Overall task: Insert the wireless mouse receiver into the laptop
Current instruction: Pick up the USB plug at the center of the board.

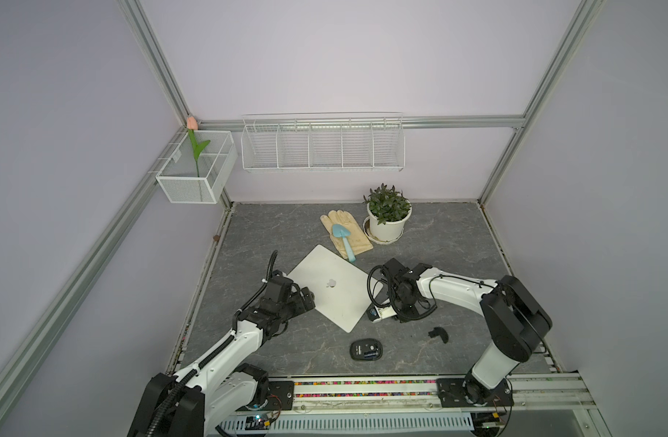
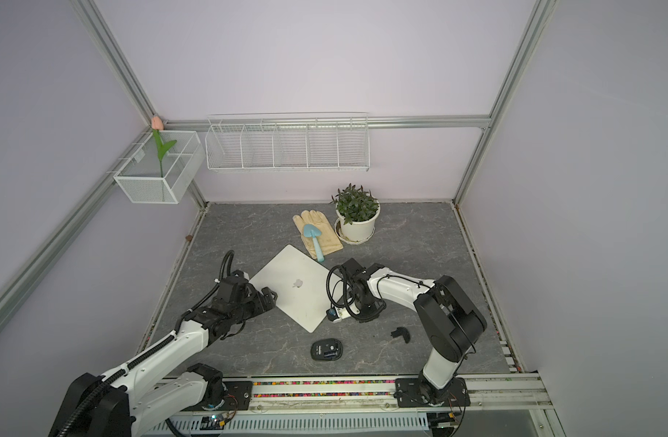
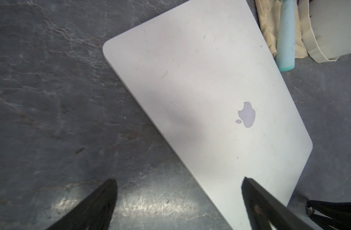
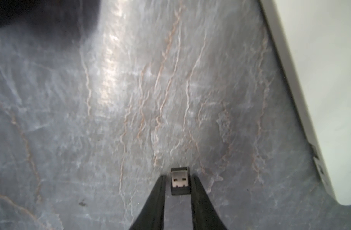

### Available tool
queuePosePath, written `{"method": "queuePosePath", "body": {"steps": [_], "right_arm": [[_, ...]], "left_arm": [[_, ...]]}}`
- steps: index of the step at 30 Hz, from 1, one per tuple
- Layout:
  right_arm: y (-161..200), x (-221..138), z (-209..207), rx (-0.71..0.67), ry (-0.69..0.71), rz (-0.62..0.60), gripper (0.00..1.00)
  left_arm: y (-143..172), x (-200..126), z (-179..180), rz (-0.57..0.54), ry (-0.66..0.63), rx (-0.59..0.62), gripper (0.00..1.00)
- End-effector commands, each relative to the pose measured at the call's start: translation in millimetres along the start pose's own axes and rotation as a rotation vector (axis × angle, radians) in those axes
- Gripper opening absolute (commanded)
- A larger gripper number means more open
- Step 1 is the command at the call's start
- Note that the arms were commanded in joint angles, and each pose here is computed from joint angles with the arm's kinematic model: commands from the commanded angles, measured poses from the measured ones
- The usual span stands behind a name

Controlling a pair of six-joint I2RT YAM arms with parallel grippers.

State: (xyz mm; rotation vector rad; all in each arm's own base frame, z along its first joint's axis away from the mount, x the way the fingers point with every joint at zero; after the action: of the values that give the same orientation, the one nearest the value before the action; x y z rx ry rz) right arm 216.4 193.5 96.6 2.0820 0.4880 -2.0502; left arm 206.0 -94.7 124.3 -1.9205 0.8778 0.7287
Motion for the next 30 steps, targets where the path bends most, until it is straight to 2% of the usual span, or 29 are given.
{"method": "queuePosePath", "body": {"steps": [1,4,11,26,30], "right_arm": [[0,-1,6,0.054,-0.037,0.010,0.30],[0,-3,4,0.078,-0.017,-0.003,0.34],[3,-4,-2,0.122,0.001,-0.024,0.35],[3,2,-4,0.145,-0.024,-0.031,0.34],[0,7,-4,0.144,-0.050,-0.019,0.31]], "left_arm": [[1,-1,2,0.002,-0.003,0.005,0.99],[1,-1,2,0.002,-0.003,0.006,0.99],[0,-2,2,0.002,-0.003,0.006,0.99],[1,-2,2,0.006,-0.003,0.009,0.99],[2,-3,2,0.005,-0.004,0.010,0.99]]}}
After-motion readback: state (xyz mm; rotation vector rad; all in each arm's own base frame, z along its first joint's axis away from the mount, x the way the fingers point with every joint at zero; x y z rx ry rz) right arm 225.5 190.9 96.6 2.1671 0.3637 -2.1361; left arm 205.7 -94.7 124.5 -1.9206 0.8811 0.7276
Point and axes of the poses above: each gripper's point midway between its finger pads, its own x axis out along the fingers, its own z axis along the line the jaws close on, y = z × x, the point moved 8 cm from there along -x, back along the fingers, and after that the axes turned 1 degree about -x, right-handed, at the moved point
